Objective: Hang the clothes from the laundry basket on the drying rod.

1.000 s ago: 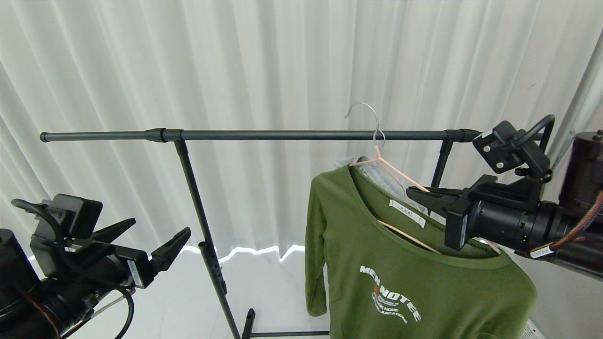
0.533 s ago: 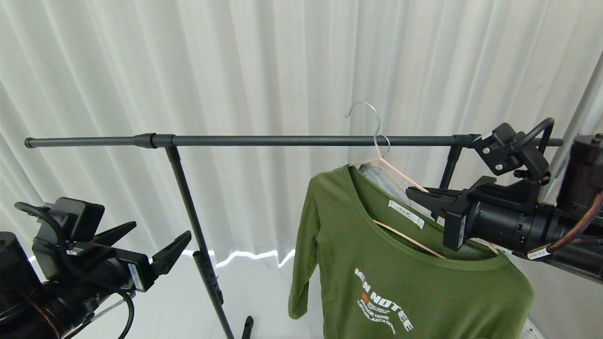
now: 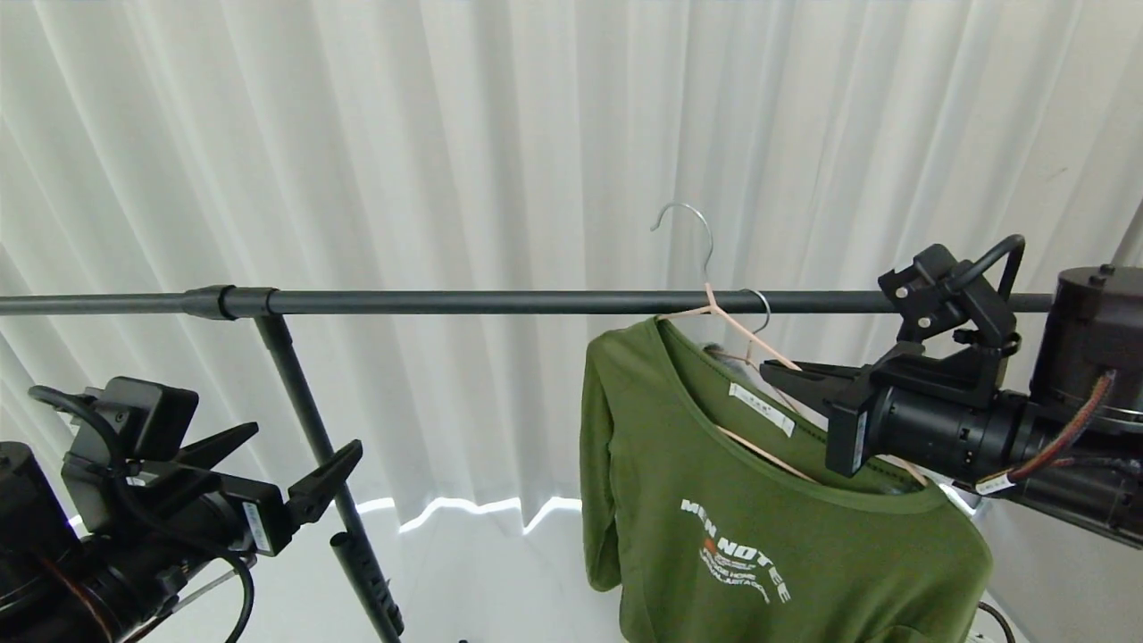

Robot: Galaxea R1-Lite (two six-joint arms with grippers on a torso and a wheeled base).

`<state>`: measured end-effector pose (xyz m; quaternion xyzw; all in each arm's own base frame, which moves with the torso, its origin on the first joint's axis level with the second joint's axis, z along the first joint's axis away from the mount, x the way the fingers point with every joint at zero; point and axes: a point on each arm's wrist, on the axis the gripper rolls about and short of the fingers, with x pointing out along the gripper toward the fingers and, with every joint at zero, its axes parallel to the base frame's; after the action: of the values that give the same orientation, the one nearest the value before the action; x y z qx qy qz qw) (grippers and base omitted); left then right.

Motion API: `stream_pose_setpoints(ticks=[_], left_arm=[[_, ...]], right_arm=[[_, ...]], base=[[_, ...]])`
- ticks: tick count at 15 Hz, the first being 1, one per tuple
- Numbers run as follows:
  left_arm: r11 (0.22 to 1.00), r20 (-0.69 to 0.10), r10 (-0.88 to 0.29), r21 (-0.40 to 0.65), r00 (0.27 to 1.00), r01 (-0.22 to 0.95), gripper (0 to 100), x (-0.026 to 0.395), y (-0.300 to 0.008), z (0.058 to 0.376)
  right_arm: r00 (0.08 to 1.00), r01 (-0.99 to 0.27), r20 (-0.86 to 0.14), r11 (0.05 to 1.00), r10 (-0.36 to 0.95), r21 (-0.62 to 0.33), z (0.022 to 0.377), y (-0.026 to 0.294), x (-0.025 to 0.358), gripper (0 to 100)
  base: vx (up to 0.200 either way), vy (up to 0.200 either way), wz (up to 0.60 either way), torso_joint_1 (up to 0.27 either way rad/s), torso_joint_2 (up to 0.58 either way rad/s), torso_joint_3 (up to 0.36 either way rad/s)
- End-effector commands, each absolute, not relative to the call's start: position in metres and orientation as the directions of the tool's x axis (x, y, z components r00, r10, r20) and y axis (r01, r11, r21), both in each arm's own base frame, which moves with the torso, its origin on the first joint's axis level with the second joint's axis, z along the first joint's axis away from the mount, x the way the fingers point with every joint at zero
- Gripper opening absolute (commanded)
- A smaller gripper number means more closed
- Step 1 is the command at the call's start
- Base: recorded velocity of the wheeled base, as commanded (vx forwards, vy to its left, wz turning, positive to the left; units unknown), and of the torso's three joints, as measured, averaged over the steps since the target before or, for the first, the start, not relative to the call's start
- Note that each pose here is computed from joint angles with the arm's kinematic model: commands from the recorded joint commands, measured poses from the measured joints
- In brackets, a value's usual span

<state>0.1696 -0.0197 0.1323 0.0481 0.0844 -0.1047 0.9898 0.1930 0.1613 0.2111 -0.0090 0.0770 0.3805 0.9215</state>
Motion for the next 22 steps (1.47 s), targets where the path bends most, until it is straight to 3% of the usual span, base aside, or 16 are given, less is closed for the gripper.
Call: stream_pose_setpoints(ticks=[1, 22], left_arm=[[0.973, -0.179, -0.199, 0.077, 0.963, 0.216, 100, 0.169, -0.020, 0.132], [0.970, -0.194, -0.201, 0.100, 0.960, 0.223, 100, 0.166, -0.019, 0.128]], right_arm=[[0.696, -0.702, -0.164, 0.710, 0.700, 0.055, 0.205, 0.166, 0.198, 0], [0.691, -0.650, -0.243, 0.732, 0.681, 0.202, 0.138, 0.201, 0.246, 0]], base=[[0.000, 0.000, 0.00, 0.000, 0.00, 0.000], [0.000, 0.000, 0.00, 0.000, 0.00, 0.000]])
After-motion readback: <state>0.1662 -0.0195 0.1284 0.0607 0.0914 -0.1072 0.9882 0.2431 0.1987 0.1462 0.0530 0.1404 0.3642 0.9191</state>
